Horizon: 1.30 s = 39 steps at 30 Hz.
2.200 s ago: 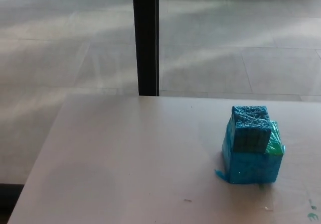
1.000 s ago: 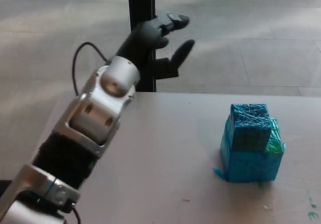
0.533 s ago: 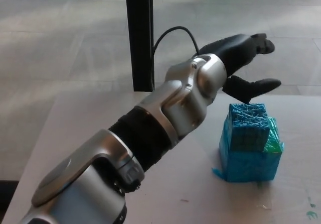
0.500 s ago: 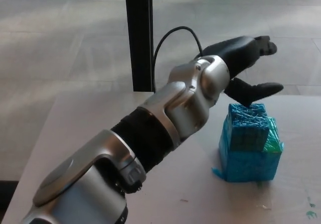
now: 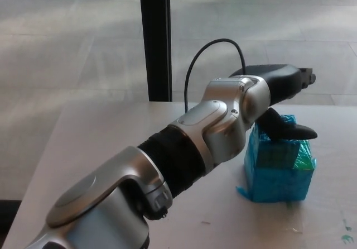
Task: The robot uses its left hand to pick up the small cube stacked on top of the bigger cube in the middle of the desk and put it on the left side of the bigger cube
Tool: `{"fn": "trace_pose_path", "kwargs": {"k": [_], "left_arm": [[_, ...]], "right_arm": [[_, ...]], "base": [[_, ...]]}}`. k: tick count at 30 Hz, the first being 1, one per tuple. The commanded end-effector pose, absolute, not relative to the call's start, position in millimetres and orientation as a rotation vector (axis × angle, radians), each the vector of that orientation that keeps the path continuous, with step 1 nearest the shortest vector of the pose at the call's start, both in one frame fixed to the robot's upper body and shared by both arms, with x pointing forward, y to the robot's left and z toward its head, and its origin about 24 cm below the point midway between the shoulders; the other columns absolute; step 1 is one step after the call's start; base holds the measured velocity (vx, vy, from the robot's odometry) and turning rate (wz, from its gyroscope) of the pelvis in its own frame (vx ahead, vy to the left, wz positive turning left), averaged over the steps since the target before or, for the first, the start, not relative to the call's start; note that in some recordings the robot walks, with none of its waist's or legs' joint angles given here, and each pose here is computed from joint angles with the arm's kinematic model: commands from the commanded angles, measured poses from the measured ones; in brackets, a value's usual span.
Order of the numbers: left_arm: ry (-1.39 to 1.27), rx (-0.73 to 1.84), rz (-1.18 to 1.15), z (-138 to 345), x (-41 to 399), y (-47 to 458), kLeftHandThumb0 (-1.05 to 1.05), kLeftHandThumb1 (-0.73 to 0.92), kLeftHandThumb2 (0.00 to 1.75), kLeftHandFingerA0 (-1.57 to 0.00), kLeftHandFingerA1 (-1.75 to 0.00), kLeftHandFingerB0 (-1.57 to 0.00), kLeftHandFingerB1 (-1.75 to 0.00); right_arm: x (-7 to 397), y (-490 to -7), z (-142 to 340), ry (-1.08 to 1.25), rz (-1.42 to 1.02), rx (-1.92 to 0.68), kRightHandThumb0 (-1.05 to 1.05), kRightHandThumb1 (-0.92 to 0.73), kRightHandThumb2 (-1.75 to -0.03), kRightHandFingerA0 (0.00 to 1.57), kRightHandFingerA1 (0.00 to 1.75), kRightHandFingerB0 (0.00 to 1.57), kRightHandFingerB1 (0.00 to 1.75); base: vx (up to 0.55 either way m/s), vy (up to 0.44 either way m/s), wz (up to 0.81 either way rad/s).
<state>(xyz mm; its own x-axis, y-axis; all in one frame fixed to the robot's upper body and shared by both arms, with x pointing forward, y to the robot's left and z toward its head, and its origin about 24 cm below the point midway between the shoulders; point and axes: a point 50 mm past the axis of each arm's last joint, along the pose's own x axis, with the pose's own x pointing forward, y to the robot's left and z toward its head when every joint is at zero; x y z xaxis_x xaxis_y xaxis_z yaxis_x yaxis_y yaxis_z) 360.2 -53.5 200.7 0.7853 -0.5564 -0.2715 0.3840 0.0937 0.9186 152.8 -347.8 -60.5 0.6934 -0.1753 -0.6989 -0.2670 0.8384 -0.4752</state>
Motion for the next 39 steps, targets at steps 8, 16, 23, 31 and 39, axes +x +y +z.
{"fn": "trace_pose_path", "kwargs": {"k": [8, 16, 23, 31, 39], "left_arm": [[0.100, 1.458, -0.843, 181.8, 359.8, -44.4, -1.02, 0.55, 1.06, 0.00, -0.22, -0.06, -0.11], [0.179, 1.422, -0.932, 160.0, 353.4, -44.9, -0.91, 0.47, 0.93, -0.10, -0.61, -0.03, -0.23], [0.112, 1.151, -0.819, 108.3, 338.9, -44.6, -0.56, 0.42, 0.81, -0.39, -0.68, -0.28, -0.51], [-0.118, 0.915, -0.590, 79.2, 321.6, -43.0, -0.24, 0.73, 0.68, -0.62, -0.86, -0.72, -0.66], [-0.153, 1.014, -0.526, 77.7, 324.3, -38.7, -0.23, 0.58, 0.72, -0.78, -1.19, -0.79, -0.84]], "right_arm": [[161.7, -355.1, -53.5, 0.826, 0.033, -0.591, -0.79, -0.55, -0.65, 0.69, 0.91, 0.62, 0.71], [163.5, -355.7, -51.3, 0.818, 0.056, -0.616, -0.77, -0.57, -0.68, 0.66, 0.92, 0.57, 0.72], [165.8, -353.2, -53.3, 0.831, 0.052, -0.600, -0.69, -0.52, -0.73, 0.66, 0.93, 0.60, 0.71], [166.1, -352.3, -54.5, 0.842, 0.049, -0.623, -0.63, -0.51, -0.76, 0.69, 0.90, 0.63, 0.68], [164.6, -351.8, -56.2, 0.842, 0.047, -0.618, -0.68, -0.54, -0.77, 0.73, 0.91, 0.69, 0.69]], "base": [[0.00, 0.000, 0.00], [0.00, 0.000, 0.00], [0.00, 0.000, 0.00], [0.00, 0.000, 0.00], [0.00, 0.000, 0.00]]}}
